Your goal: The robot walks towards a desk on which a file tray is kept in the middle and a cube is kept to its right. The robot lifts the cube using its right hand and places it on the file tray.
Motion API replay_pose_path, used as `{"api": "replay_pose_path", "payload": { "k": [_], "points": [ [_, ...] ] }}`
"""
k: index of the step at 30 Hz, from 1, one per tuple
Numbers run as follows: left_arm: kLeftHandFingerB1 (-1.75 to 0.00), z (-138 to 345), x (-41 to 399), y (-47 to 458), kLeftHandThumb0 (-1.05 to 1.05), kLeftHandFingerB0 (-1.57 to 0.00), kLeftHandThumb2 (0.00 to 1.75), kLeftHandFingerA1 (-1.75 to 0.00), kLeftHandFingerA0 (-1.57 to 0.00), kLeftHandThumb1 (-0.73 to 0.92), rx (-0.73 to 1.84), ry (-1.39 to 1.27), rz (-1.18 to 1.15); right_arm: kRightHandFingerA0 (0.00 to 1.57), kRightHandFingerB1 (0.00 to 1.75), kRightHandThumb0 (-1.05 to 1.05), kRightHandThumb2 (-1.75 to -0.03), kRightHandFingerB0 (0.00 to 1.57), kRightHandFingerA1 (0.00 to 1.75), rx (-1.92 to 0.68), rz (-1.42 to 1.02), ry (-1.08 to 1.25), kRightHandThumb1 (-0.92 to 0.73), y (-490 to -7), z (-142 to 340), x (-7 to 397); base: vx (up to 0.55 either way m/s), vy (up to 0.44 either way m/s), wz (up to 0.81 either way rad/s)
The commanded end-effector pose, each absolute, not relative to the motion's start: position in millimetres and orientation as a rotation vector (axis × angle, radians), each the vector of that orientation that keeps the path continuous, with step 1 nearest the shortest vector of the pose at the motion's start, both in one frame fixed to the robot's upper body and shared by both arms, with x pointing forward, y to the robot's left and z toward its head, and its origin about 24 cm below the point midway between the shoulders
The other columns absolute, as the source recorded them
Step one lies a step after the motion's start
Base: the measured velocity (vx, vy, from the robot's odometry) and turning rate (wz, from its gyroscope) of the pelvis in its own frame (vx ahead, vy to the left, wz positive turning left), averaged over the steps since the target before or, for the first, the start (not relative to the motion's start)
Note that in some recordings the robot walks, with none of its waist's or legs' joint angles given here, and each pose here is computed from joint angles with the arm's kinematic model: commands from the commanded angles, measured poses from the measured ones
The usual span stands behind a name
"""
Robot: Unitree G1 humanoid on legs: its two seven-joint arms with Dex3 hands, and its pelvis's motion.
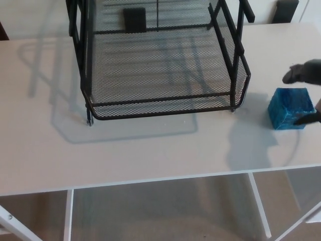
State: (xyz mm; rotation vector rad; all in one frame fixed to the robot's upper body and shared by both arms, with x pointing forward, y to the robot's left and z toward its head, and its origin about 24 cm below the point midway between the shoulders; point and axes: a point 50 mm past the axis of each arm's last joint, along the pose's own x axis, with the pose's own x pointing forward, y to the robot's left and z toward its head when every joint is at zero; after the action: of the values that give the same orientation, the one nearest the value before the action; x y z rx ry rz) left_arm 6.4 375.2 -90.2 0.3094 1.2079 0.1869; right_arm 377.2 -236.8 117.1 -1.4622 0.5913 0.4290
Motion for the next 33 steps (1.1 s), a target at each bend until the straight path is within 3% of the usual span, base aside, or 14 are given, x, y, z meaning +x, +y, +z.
{"api": "replay_pose_path", "payload": {
  "k": [1, 8, 12, 14, 16, 19, 20, 21, 23, 24, 25, 26, 29, 33],
  "points": [
    [-0.46, -84.3, 11.3, 382.1, -0.79, -0.16, 1.05, -0.56, -0.32, 0.75, 0.359, 1.185, 0.180, 0.00, 0.33, -0.60, -0.77, 0.05, 0.17, -1.456, 0.409, 0.657, -0.35, -249.9, 102.3, 370.0, 0.00, 0.000, 0.00],
    [-0.46, -83.8, 11.7, 380.7, -0.79, -0.16, 1.05, -0.56, -0.31, 0.74, 0.371, 1.174, 0.154, 0.06, 0.29, -0.66, -0.76, 0.06, 0.08, -1.452, 0.455, 0.641, -0.38, -240.7, 80.2, 364.6, 0.00, 0.000, 0.00],
    [-0.47, -86.6, 11.0, 380.5, -0.82, -0.17, 1.06, -0.57, -0.33, 0.74, 0.382, 1.180, 0.154, 0.05, 0.31, -0.55, -0.69, 0.06, 0.40, -1.327, 0.465, 0.606, -0.36, -230.6, 67.5, 361.1, 0.00, 0.000, 0.00],
    [-0.47, -87.0, 10.7, 380.5, -0.82, -0.18, 1.06, -0.58, -0.35, 0.73, 0.381, 1.179, 0.159, 0.00, 0.50, -0.33, -0.86, 0.00, 0.51, -1.346, 0.473, 0.593, -0.28, -228.0, 64.7, 360.3, 0.00, 0.000, 0.00],
    [-0.47, -88.2, 9.9, 380.3, -0.80, -0.17, 1.05, -0.57, -0.34, 0.73, 0.367, 1.179, 0.168, 0.13, 0.39, -0.60, -0.71, 0.10, 0.50, -1.334, 0.457, 0.540, -0.37, -226.1, 57.3, 357.0, 0.00, 0.000, 0.00],
    [-0.47, -87.9, 8.3, 380.3, -0.81, -0.18, 1.05, -0.57, -0.34, 0.72, 0.374, 1.178, 0.172, 0.24, 0.42, -0.54, -0.73, 0.22, 0.55, -1.365, 0.406, 0.477, -0.38, -227.6, 52.5, 353.4, 0.00, 0.000, 0.00],
    [-0.47, -87.8, 7.2, 380.9, -0.82, -0.18, 1.05, -0.57, -0.34, 0.72, 0.376, 1.178, 0.175, 0.34, 0.32, -0.47, -0.56, 0.33, 0.52, -1.384, 0.398, 0.445, -0.50, -229.1, 50.1, 351.3, 0.00, 0.000, 0.00],
    [-0.47, -88.2, 7.5, 380.9, -0.81, -0.19, 1.05, -0.57, -0.34, 0.72, 0.364, 1.180, 0.186, 0.34, 0.46, -0.50, -0.76, 0.29, 0.60, -1.375, 0.392, 0.431, -0.40, -229.8, 49.0, 350.4, 0.00, 0.000, 0.00],
    [-0.48, -88.9, 6.9, 380.9, -0.80, -0.20, 1.05, -0.57, -0.35, 0.73, 0.388, 1.187, 0.185, 0.62, 0.41, -0.36, -0.56, 0.45, 0.67, -1.339, 0.349, 0.375, -0.54, -233.6, 45.2, 344.7, 0.00, 0.000, 0.00],
    [-0.37, -88.9, 6.5, 380.6, -0.80, -0.25, 0.69, -0.50, -0.42, 0.92, 0.396, 1.182, 0.185, 0.75, 0.44, -0.39, -0.57, 0.52, 0.77, -1.373, 0.336, 0.349, -0.55, -234.2, 44.1, 342.8, 0.00, 0.000, 0.00],
    [-0.36, -89.1, 5.9, 380.1, -0.78, -0.24, 0.68, -0.49, -0.41, 0.92, 0.400, 1.174, 0.184, 0.79, 0.61, -0.41, -0.85, 0.50, 0.86, -1.390, 0.313, 0.314, -0.44, -235.0, 42.0, 339.9, 0.00, 0.000, 0.00],
    [-0.48, -89.9, 5.6, 379.7, -0.80, -0.20, 1.04, -0.57, -0.35, 0.72, 0.383, 1.172, 0.203, 0.86, 0.55, -0.36, -0.57, 0.59, 0.98, -1.396, 0.291, 0.299, -0.55, -235.5, 38.2, 337.7, 0.00, 0.000, 0.00],
    [-0.48, -90.6, 6.6, 378.5, -0.79, -0.20, 1.04, -0.57, -0.35, 0.72, 0.375, 1.165, 0.206, 0.89, 0.64, -0.31, -0.56, 0.69, 0.99, -1.405, 0.278, 0.258, -0.56, -233.8, 29.5, 330.9, 0.00, 0.000, 0.00],
    [-0.49, -88.7, 5.2, 376.8, -0.78, -0.20, 1.04, -0.58, -0.34, 0.72, 0.389, 1.141, 0.184, 0.79, 0.70, -0.28, -0.58, 0.55, 1.19, -1.391, 0.283, 0.241, -0.59, -227.7, 18.7, 324.2, 0.00, 0.000, 0.00]
  ]
}}
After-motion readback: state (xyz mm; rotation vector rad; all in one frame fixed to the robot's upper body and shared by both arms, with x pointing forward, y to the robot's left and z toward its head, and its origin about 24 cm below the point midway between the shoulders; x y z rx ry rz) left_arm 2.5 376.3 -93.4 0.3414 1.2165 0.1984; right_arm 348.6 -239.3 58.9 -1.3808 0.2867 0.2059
